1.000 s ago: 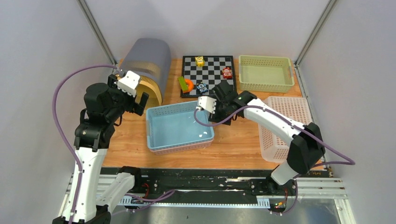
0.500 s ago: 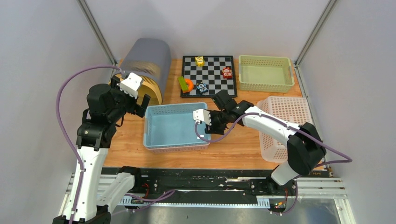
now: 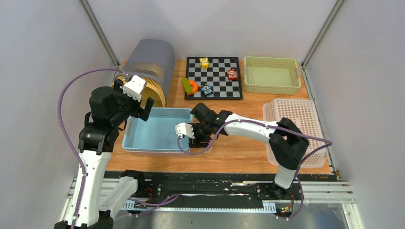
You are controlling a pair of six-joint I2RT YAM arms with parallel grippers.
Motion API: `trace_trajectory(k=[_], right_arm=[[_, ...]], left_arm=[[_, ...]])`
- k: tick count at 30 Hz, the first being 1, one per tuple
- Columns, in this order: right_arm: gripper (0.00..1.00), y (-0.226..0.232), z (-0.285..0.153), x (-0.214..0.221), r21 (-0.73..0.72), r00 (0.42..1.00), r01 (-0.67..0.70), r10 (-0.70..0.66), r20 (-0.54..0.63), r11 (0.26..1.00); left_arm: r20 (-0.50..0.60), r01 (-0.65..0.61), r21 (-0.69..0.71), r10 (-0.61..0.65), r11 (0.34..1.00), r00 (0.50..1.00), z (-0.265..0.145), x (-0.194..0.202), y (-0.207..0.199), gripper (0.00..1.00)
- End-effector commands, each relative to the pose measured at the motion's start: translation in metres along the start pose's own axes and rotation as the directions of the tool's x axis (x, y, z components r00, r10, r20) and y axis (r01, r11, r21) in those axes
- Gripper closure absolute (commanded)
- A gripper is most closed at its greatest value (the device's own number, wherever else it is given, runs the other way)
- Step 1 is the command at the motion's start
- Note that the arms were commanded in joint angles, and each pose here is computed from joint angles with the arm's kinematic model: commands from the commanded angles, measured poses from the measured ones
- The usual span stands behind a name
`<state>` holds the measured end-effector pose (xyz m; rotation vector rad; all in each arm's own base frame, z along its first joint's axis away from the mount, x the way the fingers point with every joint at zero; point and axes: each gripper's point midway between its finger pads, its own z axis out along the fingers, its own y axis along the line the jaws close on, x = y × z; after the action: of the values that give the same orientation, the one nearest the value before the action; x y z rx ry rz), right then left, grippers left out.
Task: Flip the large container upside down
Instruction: Move the multiple containers to the center of the board.
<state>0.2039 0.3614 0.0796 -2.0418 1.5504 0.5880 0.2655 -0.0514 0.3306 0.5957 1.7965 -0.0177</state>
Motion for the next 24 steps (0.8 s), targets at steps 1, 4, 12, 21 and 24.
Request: trace_trajectory(k=[1,4,12,21,24], right_arm=[[0.35,-0.016,0.012,-0.037,0.035,0.998,0.001,-0.003,0.057,0.999],[0.35,-0.02,0.02,-0.055,0.044,0.997,-0.001,-0.002,0.077,0.999],[0.35,-0.022,0.053,-0.099,-0.004,0.997,-0.031,0.032,0.073,0.999],[0.36,-0.022,0.072,-0.127,-0.036,0.995,-0.082,0.084,0.06,0.996],[0.35,-0.011,0.067,-0.138,-0.09,0.994,-0.069,0.076,0.078,0.994]], left_arm=[[0.01,0.01,0.005,-0.01,1.0,1.0,-0.002,0.002,-0.002,0.0],[0.013,0.009,0.005,-0.009,1.0,1.0,-0.002,0.004,-0.003,0.0],[0.017,0.009,0.006,-0.009,1.0,1.0,-0.003,0.003,-0.004,0.0],[0.017,0.01,0.007,-0.01,1.0,1.0,-0.002,0.004,-0.004,0.0],[0.018,0.009,0.01,-0.009,1.0,1.0,-0.003,0.005,-0.005,0.0]])
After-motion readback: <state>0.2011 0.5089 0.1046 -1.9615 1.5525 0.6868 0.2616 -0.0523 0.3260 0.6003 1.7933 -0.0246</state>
